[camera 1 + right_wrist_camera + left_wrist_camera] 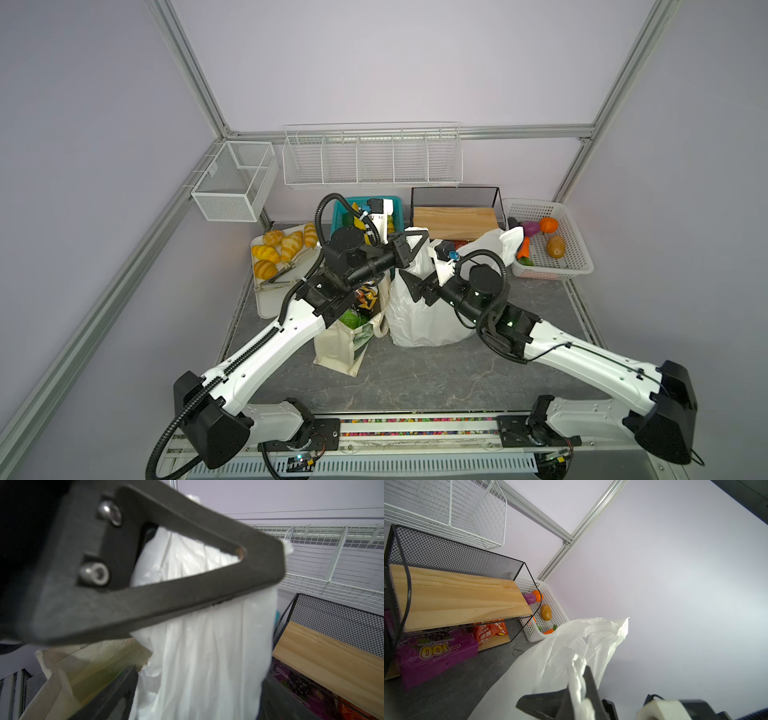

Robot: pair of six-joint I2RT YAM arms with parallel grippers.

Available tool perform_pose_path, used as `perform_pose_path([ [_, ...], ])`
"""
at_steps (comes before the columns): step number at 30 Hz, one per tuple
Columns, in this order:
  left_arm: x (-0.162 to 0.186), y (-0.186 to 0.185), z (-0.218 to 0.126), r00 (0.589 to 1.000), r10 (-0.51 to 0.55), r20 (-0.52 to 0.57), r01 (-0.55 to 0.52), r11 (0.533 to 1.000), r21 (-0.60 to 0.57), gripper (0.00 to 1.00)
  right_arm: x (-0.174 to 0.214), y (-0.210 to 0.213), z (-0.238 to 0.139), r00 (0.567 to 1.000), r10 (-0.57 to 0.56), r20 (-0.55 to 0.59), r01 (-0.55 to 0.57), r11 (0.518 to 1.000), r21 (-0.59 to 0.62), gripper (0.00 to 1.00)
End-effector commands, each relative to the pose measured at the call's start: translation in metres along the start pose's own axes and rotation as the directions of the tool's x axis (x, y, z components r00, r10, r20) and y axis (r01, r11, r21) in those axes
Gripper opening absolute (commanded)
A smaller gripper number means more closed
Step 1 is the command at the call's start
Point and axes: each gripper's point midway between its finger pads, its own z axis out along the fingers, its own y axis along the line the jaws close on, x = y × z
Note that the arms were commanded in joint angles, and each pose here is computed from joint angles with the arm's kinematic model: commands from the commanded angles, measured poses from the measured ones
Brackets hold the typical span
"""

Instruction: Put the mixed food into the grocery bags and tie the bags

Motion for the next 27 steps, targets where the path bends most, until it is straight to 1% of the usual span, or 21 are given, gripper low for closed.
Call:
perform_pose_path([
  [1,-0.012,-0.012,-0.009,0.997,-0.045,0.055,0.044,0.999,0.026,0.0,-0.013,-0.003,0.007,0.995,0.032,0.096,-0.035,0.999,0.031,0.88],
  [6,-0.01,-0.01,-0.009,0.997,-0.06,0.054,0.059,0.998,0.023,0.0,-0.01,-0.001,0.02,0.993,0.038,0.11,-0.042,0.998,0.043,0.88],
  [10,-0.008,-0.008,-0.007,0.995,-0.082,0.051,0.081,0.996,0.021,0.0,-0.005,-0.009,0.029,0.991,0.051,0.127,-0.063,0.993,0.098,0.88],
  [11,-0.008,-0.008,-0.007,0.995,-0.089,0.052,0.088,0.996,0.022,0.0,-0.004,-0.012,0.031,0.99,0.052,0.135,-0.068,0.991,0.118,0.9],
  [13,-0.01,-0.007,-0.009,0.993,-0.1,0.063,0.099,0.995,0.018,0.0,0.006,-0.023,0.033,0.989,0.053,0.14,-0.078,0.981,0.177,0.98],
  [14,-0.011,-0.007,-0.01,0.992,-0.104,0.072,0.103,0.995,0.012,0.0,0.011,-0.028,0.033,0.988,0.049,0.144,-0.079,0.975,0.208,0.96],
  [17,-0.018,-0.007,-0.015,0.989,-0.109,0.104,0.109,0.994,0.003,0.0,0.04,-0.041,0.032,0.994,0.036,0.108,-0.064,0.962,0.266,0.71],
  [18,-0.02,-0.007,-0.016,0.988,-0.108,0.113,0.109,0.994,0.001,0.0,0.058,-0.045,0.031,0.997,0.03,0.071,-0.049,0.96,0.275,0.63],
  [21,-0.025,-0.01,-0.02,0.987,-0.094,0.132,0.095,0.995,-0.005,0.0,0.083,-0.052,0.021,1.0,0.014,0.008,-0.016,0.957,0.289,0.45],
  [22,-0.026,-0.011,-0.021,0.987,-0.083,0.134,0.085,0.996,-0.006,0.0,0.088,-0.054,0.015,1.0,0.007,-0.007,-0.004,0.957,0.29,0.39],
  [27,-0.025,-0.014,-0.018,0.995,-0.012,0.098,0.013,1.0,-0.01,0.0,0.09,-0.051,-0.009,0.998,-0.029,-0.059,0.042,0.971,0.237,0.22],
])
